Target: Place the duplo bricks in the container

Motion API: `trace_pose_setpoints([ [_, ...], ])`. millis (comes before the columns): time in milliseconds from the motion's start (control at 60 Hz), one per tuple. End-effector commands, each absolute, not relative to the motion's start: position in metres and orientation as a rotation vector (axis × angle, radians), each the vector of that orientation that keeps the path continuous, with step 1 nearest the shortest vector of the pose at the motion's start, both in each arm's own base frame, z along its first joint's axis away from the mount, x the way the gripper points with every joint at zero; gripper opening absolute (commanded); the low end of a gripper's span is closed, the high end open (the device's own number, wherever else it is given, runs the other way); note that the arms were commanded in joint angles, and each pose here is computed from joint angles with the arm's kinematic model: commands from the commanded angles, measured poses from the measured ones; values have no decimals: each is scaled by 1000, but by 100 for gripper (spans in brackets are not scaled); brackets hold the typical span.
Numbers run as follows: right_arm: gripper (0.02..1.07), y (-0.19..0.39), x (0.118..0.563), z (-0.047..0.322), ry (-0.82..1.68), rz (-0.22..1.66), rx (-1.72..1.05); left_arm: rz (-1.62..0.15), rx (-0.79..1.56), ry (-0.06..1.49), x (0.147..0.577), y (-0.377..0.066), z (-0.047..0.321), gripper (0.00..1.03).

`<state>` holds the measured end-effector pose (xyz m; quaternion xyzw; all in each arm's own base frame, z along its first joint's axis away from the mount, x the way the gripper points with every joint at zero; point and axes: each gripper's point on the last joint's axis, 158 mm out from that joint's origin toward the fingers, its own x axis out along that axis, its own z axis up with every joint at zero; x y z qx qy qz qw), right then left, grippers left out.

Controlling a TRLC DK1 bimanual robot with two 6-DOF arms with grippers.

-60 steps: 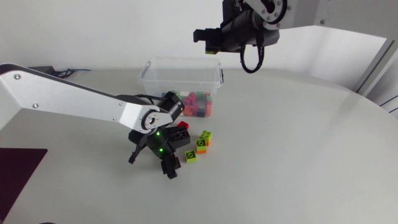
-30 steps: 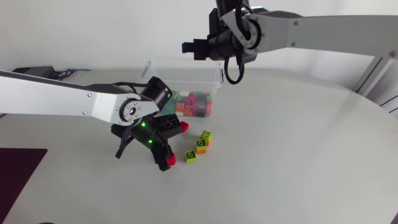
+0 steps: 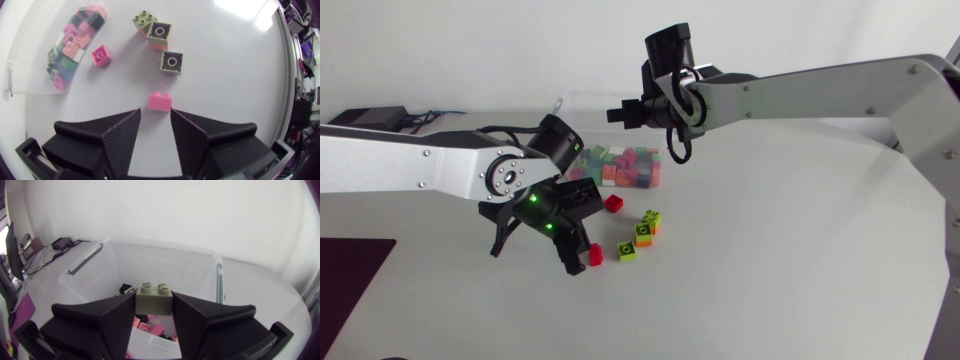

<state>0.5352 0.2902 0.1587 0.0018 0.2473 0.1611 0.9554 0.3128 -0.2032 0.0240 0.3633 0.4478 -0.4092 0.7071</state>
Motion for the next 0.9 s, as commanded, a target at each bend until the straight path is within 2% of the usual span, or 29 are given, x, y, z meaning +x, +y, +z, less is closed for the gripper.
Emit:
trace_pose_setpoints([
  [0, 102, 292, 532, 149, 515, 323, -21, -963, 821, 1025, 300, -200, 11, 58],
  [17, 102, 291, 531, 151, 515, 323, -23, -964, 824, 1024, 300, -200, 11, 60],
  [33, 102, 291, 531, 153, 512, 323, -21, -978, 830, 1023, 298, -200, 9, 68],
  [67, 102, 289, 530, 157, 509, 323, -21, -990, 845, 1020, 296, -200, 8, 78],
  [117, 102, 285, 527, 163, 506, 320, -19, -1000, 859, 1014, 297, -200, 7, 88],
  [217, 102, 279, 520, 176, 499, 319, -15, -1016, 876, 1005, 300, -204, 6, 95],
  [517, 102, 256, 487, 207, 479, 331, 1, -1059, 898, 1041, 307, -209, -15, 97],
  [750, 102, 241, 458, 208, 498, 359, 8, -1080, 883, 1062, 317, -212, -28, 96],
  [883, 102, 234, 440, 208, 505, 378, 7, -1083, 884, 1066, 326, -212, -34, 86],
])
